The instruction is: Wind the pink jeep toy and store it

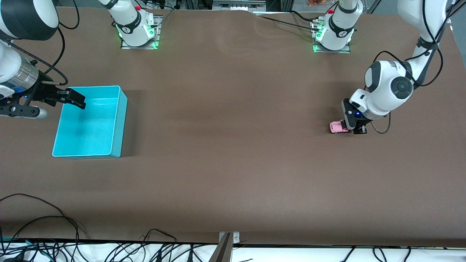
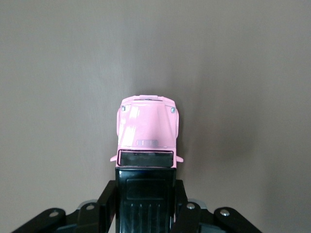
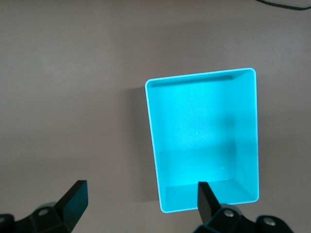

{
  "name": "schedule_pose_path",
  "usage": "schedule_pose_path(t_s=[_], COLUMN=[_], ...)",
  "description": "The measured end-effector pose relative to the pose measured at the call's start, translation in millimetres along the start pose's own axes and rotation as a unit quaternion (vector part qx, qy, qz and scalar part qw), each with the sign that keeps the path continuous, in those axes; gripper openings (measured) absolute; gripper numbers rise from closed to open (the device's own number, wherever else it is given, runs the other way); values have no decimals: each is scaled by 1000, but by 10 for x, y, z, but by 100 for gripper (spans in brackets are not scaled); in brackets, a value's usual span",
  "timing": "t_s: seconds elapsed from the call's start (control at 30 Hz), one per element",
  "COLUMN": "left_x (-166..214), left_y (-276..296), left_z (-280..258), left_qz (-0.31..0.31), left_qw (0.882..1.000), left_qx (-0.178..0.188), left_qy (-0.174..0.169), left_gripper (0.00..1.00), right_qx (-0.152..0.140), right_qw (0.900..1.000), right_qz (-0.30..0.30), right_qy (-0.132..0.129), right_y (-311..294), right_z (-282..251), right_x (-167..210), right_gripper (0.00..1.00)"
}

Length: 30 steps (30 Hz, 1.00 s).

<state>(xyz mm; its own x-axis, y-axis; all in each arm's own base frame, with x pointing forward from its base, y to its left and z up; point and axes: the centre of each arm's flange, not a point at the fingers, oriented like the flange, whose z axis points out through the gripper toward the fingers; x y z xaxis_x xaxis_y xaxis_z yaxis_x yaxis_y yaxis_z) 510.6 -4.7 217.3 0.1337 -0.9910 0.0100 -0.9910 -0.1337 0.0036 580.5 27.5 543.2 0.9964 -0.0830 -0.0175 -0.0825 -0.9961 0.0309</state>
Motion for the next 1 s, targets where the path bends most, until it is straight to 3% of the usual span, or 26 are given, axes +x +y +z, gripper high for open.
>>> schedule_pose_path(t_s=[0.2, 0.47, 1.0], left_x=[252, 211, 107], left_y=[37, 89, 59], left_z=[-2, 182, 192], left_qz=[1, -3, 15], left_qw=[1000, 1000, 999], left_qx=[-4, -26, -30], left_qy=[2, -1, -3], left_gripper=[50, 50, 50], right_qx=[0, 0, 0], right_qw=[1000, 1000, 1000], right_qz=[0, 0, 0], right_qy=[0, 0, 0], right_y=[1, 1, 1], right_z=[0, 0, 2], right_x=[0, 0, 1], right_gripper=[100, 100, 100])
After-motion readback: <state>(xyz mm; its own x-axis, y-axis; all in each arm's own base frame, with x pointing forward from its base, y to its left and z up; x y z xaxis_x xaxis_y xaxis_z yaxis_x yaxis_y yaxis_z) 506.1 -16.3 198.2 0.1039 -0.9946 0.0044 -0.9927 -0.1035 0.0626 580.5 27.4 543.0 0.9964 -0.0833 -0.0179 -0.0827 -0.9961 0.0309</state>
